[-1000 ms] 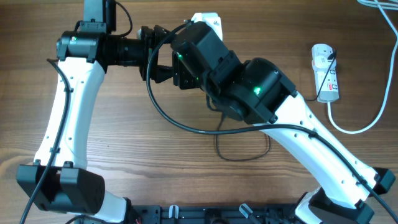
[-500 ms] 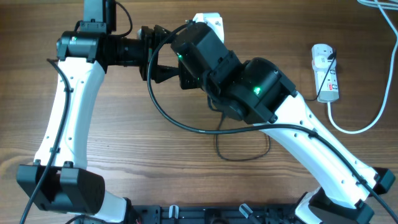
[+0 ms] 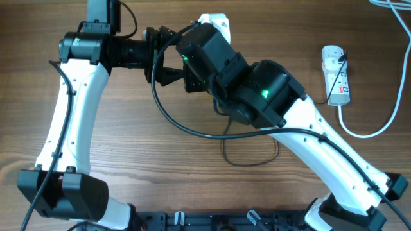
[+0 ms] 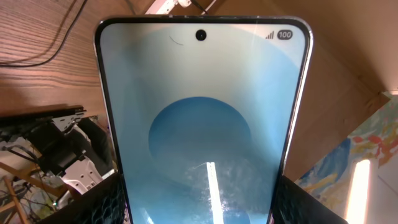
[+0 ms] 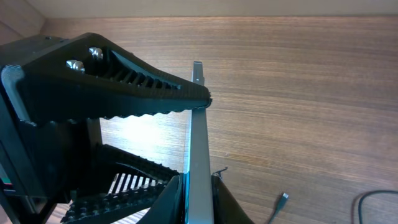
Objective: Plug charger to phone and switch on socket
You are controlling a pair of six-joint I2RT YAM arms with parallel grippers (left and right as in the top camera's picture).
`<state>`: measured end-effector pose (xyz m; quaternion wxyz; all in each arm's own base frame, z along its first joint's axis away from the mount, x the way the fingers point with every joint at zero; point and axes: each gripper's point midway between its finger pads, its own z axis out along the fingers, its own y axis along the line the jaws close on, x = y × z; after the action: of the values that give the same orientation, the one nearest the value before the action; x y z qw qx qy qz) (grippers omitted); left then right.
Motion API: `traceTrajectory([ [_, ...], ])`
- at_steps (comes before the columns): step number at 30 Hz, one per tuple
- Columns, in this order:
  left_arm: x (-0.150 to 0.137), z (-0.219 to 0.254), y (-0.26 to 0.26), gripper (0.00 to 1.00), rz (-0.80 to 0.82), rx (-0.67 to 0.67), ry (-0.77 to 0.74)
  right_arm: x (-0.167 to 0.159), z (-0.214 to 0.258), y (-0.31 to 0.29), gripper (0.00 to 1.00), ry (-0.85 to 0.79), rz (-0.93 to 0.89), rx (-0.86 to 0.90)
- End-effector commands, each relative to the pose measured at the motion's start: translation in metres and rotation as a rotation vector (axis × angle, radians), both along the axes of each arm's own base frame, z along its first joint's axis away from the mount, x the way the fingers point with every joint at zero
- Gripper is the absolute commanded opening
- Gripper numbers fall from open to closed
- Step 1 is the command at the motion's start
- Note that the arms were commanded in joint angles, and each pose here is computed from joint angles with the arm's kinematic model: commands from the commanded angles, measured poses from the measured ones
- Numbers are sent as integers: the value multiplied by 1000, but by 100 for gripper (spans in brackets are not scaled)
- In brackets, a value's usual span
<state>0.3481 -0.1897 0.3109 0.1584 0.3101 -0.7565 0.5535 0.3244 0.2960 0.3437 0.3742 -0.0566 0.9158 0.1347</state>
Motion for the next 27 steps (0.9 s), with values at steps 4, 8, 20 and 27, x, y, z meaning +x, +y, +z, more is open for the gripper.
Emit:
traceTrajectory([
  [4,-8,22,-4,62,-28,-52,-36,0,7,0,6,-6,-17,27],
  [8,-8,22,-4,67,-28,-51,-37,1,7,-1,5,2,-45,49],
  [20,0,16,-1,100,2,-3,-65,15,12,-26,5,68,-566,421],
  [27,1,15,0,96,11,0,-49,11,9,-22,4,232,-882,792],
])
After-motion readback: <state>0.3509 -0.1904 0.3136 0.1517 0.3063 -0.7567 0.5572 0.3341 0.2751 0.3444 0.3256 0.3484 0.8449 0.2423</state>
